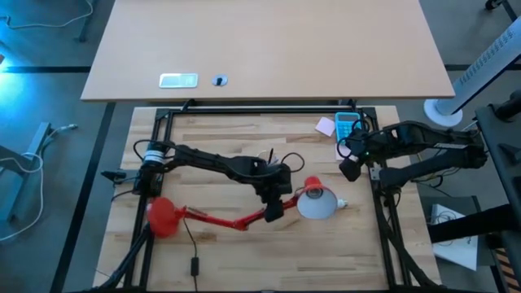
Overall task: Screw lightbulb
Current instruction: Adjust the lamp
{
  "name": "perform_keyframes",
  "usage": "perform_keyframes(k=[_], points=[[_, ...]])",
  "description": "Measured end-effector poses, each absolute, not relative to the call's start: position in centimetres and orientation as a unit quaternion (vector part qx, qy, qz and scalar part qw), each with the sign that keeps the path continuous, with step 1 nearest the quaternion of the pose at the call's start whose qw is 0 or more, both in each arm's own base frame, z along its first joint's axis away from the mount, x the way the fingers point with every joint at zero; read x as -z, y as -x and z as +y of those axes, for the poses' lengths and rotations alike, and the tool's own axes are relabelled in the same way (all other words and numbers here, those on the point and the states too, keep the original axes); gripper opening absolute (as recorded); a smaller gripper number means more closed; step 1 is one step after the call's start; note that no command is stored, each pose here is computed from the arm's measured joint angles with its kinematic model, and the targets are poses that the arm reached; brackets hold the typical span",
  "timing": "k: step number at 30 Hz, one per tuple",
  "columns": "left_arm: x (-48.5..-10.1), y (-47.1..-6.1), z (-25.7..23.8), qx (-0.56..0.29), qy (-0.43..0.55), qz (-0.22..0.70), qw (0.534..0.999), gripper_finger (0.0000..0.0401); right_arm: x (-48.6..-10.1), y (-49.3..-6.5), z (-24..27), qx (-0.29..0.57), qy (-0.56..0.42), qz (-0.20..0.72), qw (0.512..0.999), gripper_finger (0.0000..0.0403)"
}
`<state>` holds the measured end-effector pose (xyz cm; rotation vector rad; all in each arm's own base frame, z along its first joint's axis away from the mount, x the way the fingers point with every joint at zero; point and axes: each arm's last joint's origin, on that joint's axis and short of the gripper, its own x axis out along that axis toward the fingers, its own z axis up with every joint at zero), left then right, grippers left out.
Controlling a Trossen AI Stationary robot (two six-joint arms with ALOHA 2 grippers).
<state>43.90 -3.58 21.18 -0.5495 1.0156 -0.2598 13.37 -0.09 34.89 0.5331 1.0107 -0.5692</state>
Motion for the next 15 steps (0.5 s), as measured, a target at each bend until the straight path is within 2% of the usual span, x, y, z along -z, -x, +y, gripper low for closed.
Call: perform_keyframes(k=[4,8,15], points=[[-22.9,-43.6,-3.6,0.12,0.244,0.493,0.827,0.0028,-34.9,-13.4,-0.1,0.266,-0.249,0.472,0.803,0.0306],[-25.8,-43.5,-3.5,0.116,0.216,0.478,0.844,0.003,-34.9,-13.4,-0.1,0.256,-0.233,0.477,0.808,0.0309],[-31.9,-42.5,-2.8,0.088,0.157,0.442,0.879,0.0033,-34.4,-13.2,2.5,0.105,-0.12,0.53,0.833,0.0295]])
